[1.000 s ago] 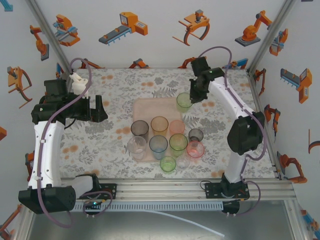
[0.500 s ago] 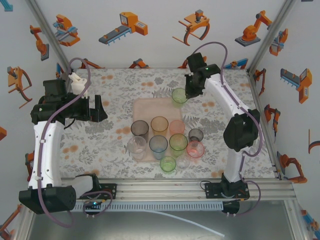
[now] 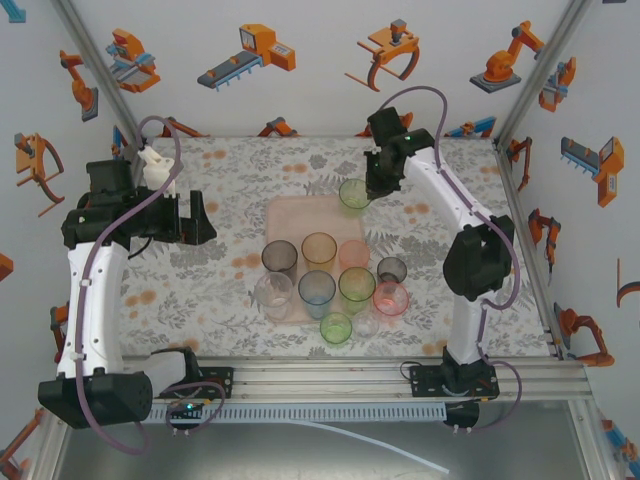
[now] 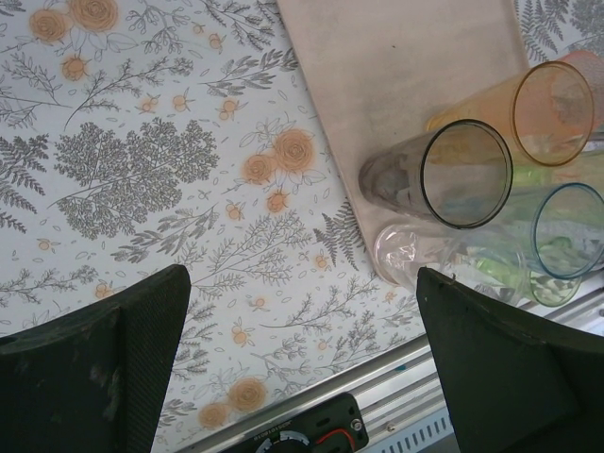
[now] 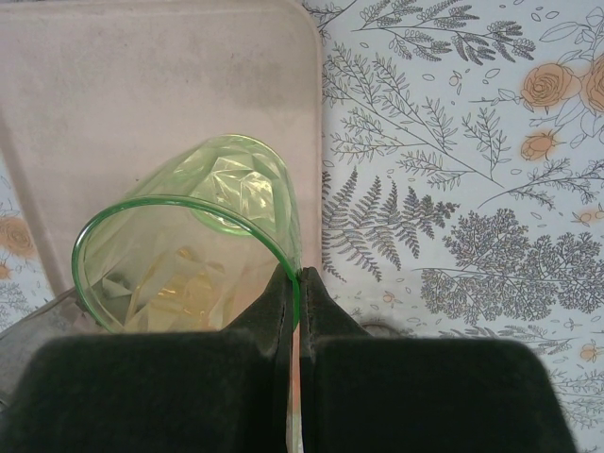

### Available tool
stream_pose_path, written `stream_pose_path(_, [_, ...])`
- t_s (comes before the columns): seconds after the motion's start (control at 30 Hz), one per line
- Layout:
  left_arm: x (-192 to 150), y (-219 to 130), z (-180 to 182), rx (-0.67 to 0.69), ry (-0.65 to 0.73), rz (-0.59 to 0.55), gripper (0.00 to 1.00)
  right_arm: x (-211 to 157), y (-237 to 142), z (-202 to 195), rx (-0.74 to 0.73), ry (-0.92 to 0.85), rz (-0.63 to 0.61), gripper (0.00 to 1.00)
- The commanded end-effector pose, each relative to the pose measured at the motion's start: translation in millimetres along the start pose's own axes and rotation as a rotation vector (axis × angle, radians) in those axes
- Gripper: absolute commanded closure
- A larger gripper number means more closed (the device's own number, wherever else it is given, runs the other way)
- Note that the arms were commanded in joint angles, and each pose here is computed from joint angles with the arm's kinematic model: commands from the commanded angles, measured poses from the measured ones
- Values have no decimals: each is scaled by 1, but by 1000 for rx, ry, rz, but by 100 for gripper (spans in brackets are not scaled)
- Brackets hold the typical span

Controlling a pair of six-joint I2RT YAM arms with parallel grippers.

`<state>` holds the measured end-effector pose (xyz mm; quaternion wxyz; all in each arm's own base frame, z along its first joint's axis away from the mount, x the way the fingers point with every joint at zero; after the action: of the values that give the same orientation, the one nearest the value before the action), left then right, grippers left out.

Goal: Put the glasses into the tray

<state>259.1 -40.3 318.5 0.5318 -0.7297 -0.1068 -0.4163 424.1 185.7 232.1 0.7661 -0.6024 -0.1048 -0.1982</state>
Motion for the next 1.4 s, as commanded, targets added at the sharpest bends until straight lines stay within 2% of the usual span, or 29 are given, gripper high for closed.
stream_pose_path(0.0, [-2,-3,-5,-21,-6,-14,3,6,-15,9,25,-21,-33,100])
stream_pose_path(0.63, [-4,-4,-4,-26,-18,-18,3,1,9,8,-4,-37,8,100])
stream_pose_path(1.37, [-6,-2,-4,-34,-29,-16,3,-25,47,4,-76,-70,80,100])
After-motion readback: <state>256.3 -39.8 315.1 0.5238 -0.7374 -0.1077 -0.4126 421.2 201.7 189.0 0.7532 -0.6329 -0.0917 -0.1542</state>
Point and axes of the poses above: each hand's point on the last joint's axis, 136 mm out from that joint toward the fingers, its own y axis out along the fingers, its own z axis along the line the jaws close on, x = y × z, the point moved 5 cm from there along -y, back along the fingers, and after that the axes turned 11 degrees about y, right-handed, at the moved point
